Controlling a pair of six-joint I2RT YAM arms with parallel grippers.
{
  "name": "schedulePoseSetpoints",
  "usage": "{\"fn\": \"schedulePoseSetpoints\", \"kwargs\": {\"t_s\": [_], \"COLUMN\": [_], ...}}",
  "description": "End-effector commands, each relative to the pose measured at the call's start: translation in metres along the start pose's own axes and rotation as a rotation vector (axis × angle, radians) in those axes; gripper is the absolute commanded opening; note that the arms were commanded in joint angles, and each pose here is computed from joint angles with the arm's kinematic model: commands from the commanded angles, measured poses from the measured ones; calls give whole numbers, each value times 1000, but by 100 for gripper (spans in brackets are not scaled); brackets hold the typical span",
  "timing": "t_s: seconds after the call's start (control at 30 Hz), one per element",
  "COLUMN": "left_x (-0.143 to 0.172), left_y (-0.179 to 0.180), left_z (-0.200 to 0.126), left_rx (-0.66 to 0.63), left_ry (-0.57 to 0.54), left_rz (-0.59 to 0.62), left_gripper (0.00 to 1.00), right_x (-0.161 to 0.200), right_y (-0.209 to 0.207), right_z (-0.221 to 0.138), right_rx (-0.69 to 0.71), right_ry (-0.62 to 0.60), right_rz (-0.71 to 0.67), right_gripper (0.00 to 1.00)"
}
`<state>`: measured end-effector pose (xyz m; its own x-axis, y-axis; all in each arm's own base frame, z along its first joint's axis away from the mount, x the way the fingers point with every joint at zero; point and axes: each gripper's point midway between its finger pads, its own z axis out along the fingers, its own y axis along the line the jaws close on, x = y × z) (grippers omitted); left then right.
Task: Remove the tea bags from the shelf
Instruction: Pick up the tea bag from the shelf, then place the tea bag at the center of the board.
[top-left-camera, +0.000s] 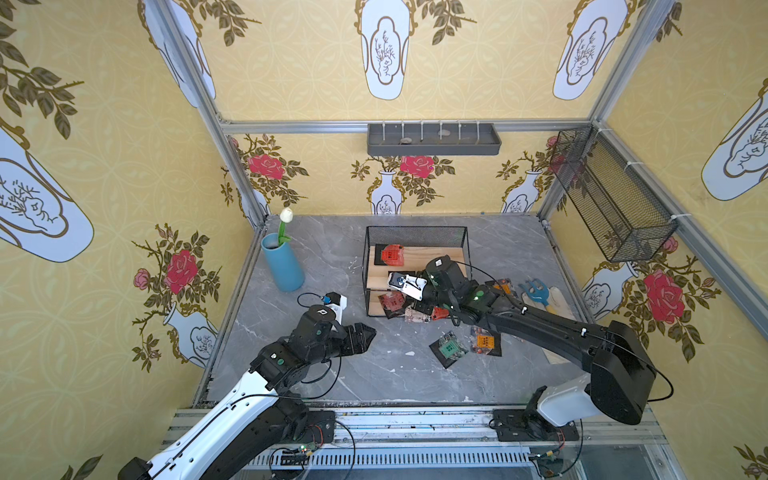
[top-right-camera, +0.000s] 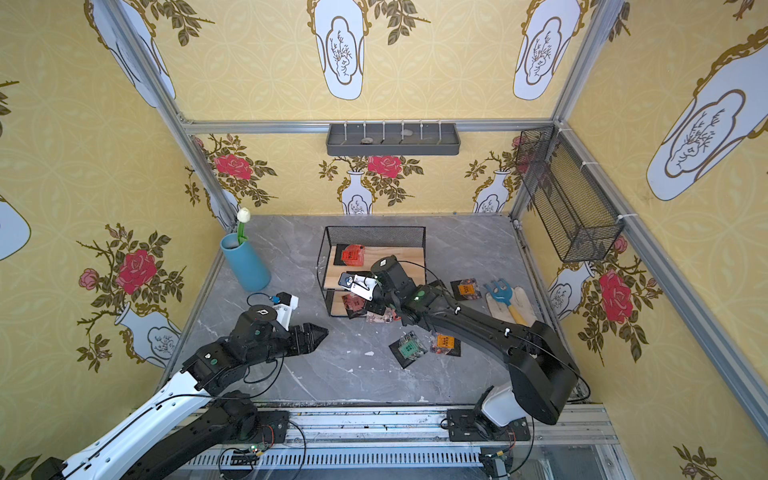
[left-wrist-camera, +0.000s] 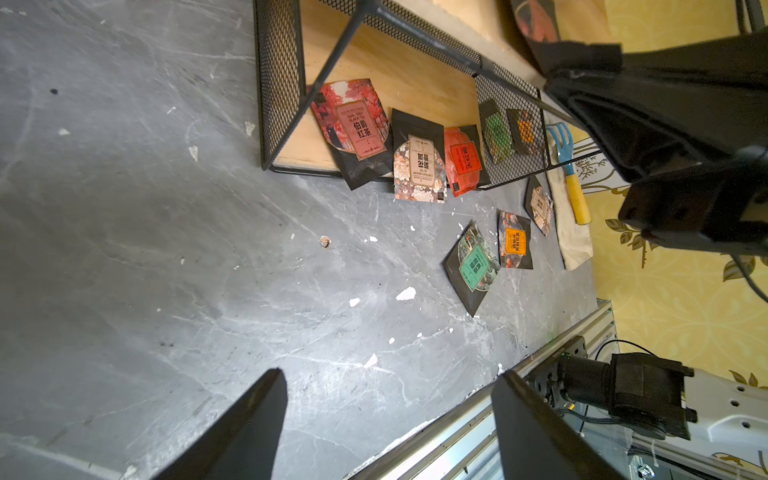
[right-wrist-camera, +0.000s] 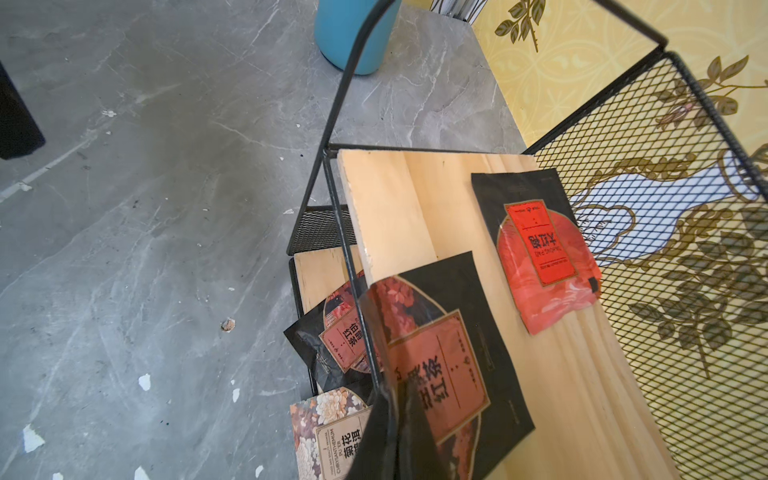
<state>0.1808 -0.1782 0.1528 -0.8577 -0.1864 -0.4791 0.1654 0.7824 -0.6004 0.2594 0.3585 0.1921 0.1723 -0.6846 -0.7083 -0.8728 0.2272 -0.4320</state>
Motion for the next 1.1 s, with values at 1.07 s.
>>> {"fn": "schedulePoseSetpoints", "kwargs": {"t_s": [1.07], "left_x": [3], "left_y": [7], "left_z": [-11], "left_rx": [-20], "left_ry": [-16], "left_rz": [-18], "left_gripper": [87], "right_x": [-18], "right_y": [92], "right_z": [-80], "right_rx": [124], "right_ry": [18], "right_rz": [-99], "right_gripper": [3]}}
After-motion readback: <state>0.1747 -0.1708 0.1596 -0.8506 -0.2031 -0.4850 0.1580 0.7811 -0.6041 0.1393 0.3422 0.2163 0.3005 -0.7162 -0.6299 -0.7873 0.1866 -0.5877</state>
